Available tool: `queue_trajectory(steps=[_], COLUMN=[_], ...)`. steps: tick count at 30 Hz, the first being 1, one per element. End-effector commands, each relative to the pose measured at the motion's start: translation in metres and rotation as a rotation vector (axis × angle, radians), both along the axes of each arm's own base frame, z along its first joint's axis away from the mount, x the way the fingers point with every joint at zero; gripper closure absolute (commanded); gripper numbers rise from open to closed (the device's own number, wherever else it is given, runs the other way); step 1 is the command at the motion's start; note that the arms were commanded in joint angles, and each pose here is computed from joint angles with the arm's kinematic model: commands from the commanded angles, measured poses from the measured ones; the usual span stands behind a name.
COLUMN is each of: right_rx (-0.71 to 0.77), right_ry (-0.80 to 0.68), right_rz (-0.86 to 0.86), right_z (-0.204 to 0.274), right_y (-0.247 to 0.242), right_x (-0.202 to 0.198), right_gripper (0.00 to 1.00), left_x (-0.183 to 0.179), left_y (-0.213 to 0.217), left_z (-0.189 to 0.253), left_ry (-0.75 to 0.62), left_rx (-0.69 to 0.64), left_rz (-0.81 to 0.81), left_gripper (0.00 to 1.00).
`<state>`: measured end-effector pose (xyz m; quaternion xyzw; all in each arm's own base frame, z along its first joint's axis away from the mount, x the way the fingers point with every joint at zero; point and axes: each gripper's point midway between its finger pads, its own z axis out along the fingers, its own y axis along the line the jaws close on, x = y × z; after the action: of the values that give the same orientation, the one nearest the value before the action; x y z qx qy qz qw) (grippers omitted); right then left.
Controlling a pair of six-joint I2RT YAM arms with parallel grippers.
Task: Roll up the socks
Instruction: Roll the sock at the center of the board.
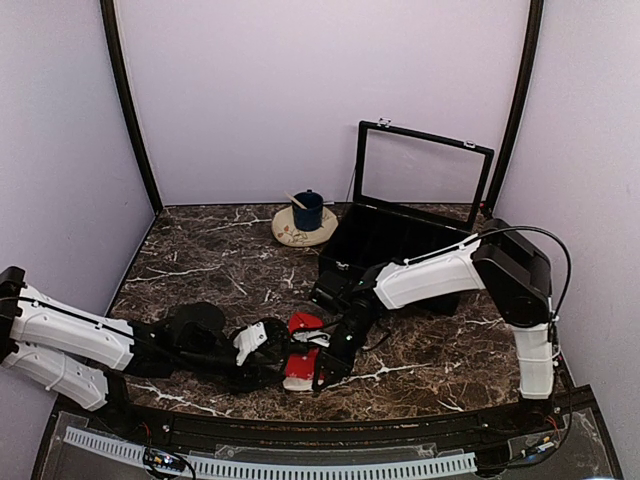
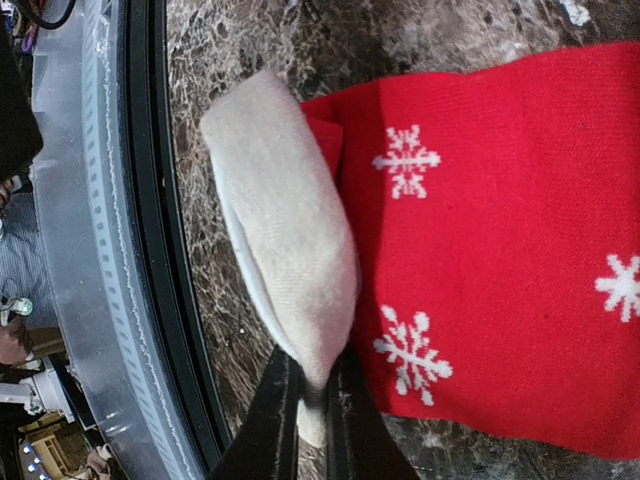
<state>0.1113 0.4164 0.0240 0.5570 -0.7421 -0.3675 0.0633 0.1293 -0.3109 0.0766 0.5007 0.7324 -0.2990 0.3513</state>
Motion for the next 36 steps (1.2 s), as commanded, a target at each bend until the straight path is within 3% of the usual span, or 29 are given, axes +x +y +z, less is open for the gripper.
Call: queue_trajectory(steps=[1, 11, 27, 36], right_rx=[-0.055, -0.057, -0.049, -0.045], right_ry=[0.040, 0.055, 0.084, 0.097], right_rz=[-0.003, -0.004, 0.004, 0.008], right_z=[-0.009, -0.008, -0.007, -0.006], right_y=[-0.008, -0.009, -0.008, -0.007], right_x=[-0.001, 0.001, -0.002, -0.003], right_gripper=[0.99, 0.99, 0.99, 0.99], left_x=[-0.010, -0.028, -0.011, -0.015], left_y=[-0.011, -0.022, -0.024, -0.029], left_z=[0.001, -0.018, -0.032, -0.037], left_ry=[-0.034, -0.032, -0.150, -0.133], left_rx=[0.037, 0.132, 0.205, 0.205], left_rz=[-0.103, -0.244, -0.215, -0.245], left_gripper=[0.58, 0.58, 0.59, 0.59])
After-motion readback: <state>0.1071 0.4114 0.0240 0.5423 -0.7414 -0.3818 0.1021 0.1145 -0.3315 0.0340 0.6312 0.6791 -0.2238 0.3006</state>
